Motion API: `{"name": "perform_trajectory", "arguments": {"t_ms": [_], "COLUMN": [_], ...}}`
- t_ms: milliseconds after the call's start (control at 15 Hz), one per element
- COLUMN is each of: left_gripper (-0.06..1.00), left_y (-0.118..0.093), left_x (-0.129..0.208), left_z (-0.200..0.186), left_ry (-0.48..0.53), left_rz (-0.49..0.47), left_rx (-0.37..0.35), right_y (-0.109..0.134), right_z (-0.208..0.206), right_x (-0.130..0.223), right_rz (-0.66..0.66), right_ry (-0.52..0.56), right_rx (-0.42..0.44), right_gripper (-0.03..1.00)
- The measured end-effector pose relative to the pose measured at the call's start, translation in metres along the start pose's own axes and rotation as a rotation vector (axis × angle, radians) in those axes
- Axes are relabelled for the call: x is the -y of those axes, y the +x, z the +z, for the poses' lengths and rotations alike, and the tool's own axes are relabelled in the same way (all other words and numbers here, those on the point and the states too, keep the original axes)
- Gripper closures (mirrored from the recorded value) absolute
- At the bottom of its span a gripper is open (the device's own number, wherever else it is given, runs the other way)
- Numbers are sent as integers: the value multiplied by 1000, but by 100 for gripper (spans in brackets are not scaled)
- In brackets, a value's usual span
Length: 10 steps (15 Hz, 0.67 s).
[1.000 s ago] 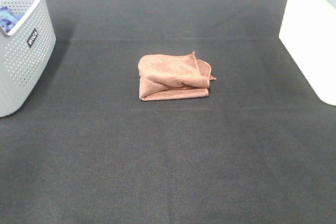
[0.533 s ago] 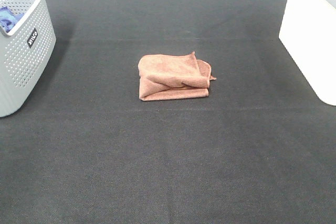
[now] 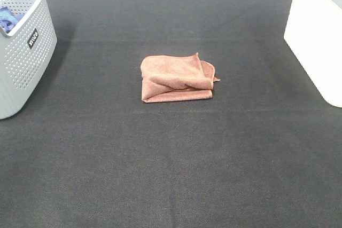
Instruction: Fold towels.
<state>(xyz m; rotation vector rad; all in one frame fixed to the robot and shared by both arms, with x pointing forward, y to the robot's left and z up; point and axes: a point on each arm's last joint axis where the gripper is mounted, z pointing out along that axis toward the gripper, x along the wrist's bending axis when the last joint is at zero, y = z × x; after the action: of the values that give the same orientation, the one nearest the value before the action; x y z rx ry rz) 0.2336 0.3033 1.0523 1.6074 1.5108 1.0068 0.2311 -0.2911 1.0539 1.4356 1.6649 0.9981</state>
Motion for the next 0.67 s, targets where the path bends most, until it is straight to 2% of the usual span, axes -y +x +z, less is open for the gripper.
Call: {"name": "perform_trajectory", "arguments": {"t_ms": [667], "left_gripper": [46], "left_y": [0], "left_x": [0], "left_z": [0], "left_ry": [0], "left_rz": [0], "left_rx": [0], "right_y": [0], "right_z": [0], "right_x": [0], "right_rz": [9], "right_ry": [1], "right_rx": [20], "right_gripper": [21]}}
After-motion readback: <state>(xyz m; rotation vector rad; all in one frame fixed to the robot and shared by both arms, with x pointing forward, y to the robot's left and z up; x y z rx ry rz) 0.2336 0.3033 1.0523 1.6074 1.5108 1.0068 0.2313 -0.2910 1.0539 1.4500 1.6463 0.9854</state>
